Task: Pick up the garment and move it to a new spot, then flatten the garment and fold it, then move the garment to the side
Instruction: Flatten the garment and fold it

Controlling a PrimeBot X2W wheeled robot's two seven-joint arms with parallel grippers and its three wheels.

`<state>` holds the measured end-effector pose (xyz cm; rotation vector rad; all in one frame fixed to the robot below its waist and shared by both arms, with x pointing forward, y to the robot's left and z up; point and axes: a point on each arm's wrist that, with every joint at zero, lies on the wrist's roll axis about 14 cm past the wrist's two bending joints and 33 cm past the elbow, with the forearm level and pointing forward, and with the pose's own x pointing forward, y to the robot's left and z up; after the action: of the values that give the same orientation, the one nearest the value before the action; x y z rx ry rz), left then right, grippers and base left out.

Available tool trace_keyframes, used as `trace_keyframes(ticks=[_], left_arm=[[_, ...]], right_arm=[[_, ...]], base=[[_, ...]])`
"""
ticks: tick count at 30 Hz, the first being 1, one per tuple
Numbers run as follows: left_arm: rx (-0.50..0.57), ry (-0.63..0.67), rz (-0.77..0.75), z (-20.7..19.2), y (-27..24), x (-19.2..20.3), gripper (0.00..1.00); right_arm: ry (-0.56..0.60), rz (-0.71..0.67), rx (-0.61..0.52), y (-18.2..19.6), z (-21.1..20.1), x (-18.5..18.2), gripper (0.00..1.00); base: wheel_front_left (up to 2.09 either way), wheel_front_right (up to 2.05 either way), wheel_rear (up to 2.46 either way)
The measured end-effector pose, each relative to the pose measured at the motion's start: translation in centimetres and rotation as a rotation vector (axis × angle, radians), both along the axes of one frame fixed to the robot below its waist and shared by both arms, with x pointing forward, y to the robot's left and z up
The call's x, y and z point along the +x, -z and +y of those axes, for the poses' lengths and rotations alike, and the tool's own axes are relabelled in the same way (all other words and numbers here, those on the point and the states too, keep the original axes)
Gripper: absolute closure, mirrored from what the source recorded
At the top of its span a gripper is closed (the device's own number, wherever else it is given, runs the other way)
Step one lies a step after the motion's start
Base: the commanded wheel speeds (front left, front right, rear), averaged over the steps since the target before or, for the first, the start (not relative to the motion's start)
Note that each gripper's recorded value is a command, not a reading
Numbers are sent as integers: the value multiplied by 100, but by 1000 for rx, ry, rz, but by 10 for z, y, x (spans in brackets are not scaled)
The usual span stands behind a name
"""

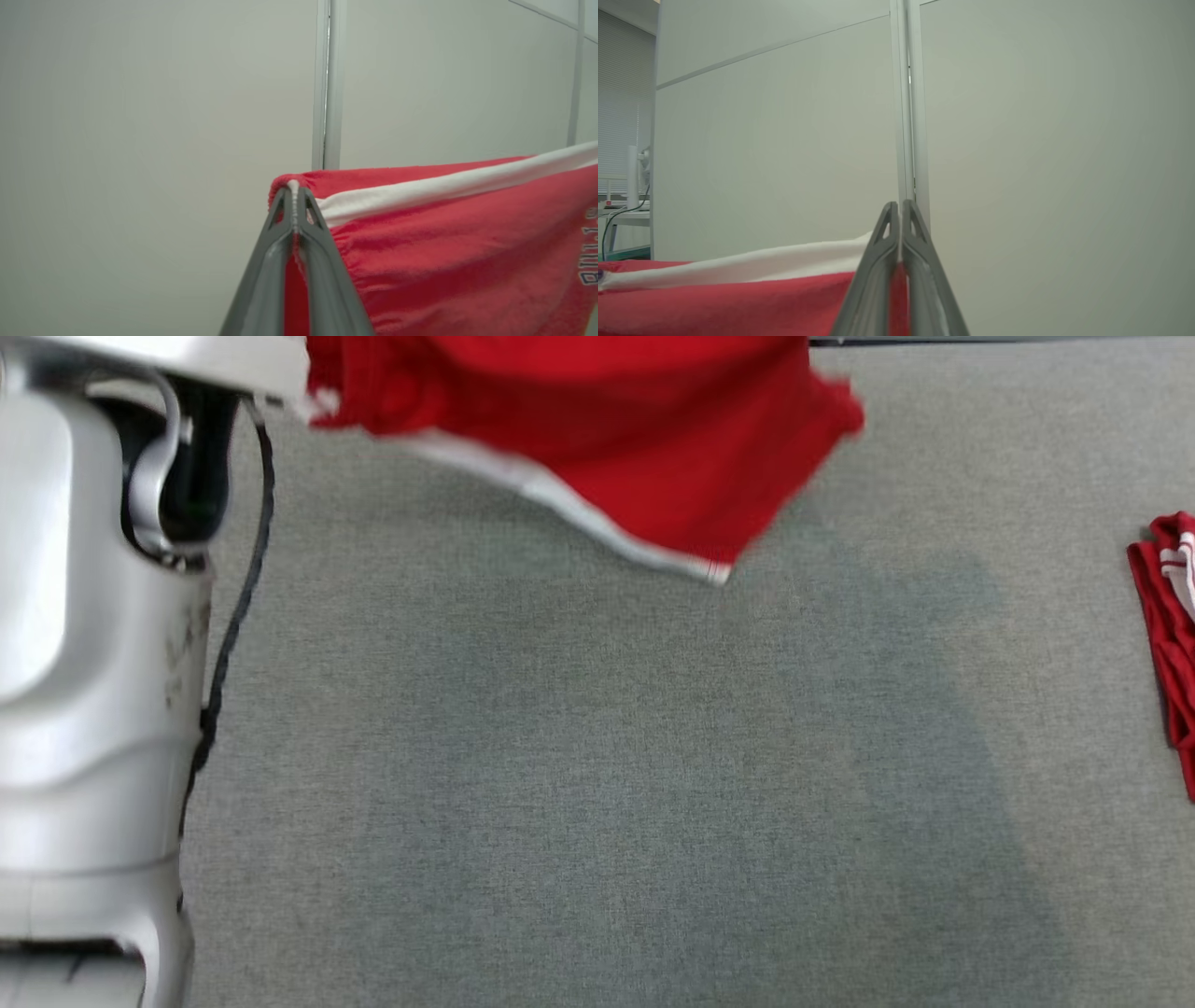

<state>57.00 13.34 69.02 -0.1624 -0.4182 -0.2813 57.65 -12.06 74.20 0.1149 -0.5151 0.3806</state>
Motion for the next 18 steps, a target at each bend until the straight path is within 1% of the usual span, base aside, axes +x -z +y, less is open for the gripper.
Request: trace_keyframes(ticks=[3,5,8,10,12,13,16,18], left_arm=[[-26,-20,45,3,14,27,100],[-30,-24,90,1,27,40,100],[-28,-21,214,-4,66,54,100],[-43,-22,319,-8,102,57,100],[-47,-22,423,-11,139,57,100],[-48,-26,514,-14,173,52,100],[-65,-32,638,-17,223,39,100],[-74,-40,697,-17,249,27,100]], right_arm=[[-7,-8,0,-1,10,21,100],[-17,18,-7,6,19,31,100],[-13,110,-16,38,24,46,100],[-19,200,-44,74,33,50,100],[-29,309,-65,117,42,50,100],[-33,423,-77,163,46,45,100],[-35,564,-83,223,48,31,100],[-40,649,-67,258,49,16,100]], base=[[0,0,0],[0,0,0],[0,0,0],[0,0,0],[0,0,0],[0,0,0],[0,0,0],[0,0,0]])
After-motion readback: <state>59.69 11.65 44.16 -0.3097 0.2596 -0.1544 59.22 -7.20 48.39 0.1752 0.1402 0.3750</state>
